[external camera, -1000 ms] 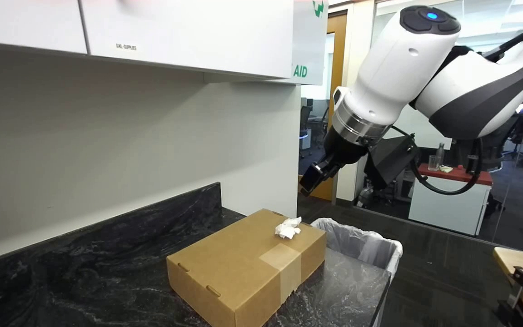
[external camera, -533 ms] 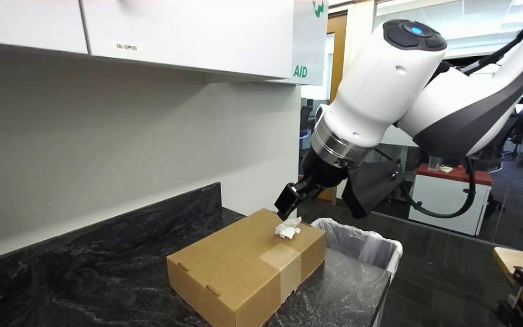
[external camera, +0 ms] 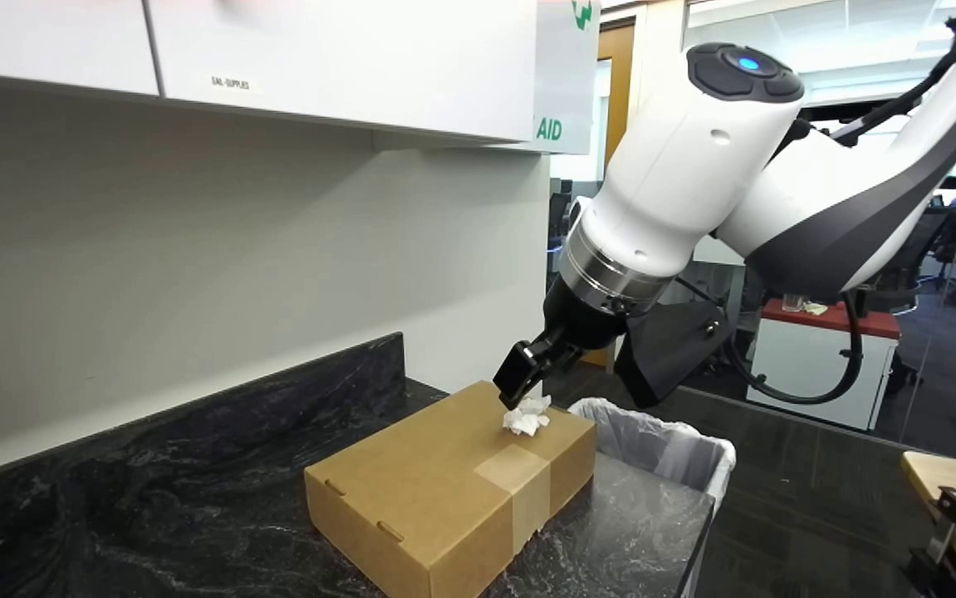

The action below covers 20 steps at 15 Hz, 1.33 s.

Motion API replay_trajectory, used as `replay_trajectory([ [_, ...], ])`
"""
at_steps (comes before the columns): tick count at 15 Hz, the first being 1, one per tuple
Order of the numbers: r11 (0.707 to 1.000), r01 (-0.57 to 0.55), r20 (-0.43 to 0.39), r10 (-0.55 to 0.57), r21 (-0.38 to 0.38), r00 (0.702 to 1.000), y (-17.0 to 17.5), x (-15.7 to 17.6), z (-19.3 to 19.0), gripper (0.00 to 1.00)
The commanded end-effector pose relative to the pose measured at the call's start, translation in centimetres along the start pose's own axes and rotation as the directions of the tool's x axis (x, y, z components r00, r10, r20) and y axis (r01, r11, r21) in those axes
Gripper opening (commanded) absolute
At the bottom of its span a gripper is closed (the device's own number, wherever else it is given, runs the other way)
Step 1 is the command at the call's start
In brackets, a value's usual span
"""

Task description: Put the blue can in the bin, place the white paper from the top of the box in the bin

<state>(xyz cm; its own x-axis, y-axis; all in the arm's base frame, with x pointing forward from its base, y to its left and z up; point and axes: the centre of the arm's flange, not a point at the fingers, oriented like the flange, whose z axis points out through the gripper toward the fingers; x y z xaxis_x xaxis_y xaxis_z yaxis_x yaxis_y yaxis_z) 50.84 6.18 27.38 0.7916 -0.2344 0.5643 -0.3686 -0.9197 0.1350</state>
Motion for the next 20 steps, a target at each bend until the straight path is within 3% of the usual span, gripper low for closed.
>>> replay_trajectory([
  [1,1.0,0.0,0.0,0.0,0.0,1.0,0.0,0.0,0.0,1.0],
  [9,0.998,-0.053,0.047,0.051,0.04,0.998,0.8,-0.7,1.6,1.0],
  [15,0.992,-0.104,0.047,0.101,0.077,0.994,4.0,0.0,2.0,1.0],
  [20,0.979,-0.117,0.044,0.111,0.164,0.993,5.9,-0.1,2.7,1.0],
])
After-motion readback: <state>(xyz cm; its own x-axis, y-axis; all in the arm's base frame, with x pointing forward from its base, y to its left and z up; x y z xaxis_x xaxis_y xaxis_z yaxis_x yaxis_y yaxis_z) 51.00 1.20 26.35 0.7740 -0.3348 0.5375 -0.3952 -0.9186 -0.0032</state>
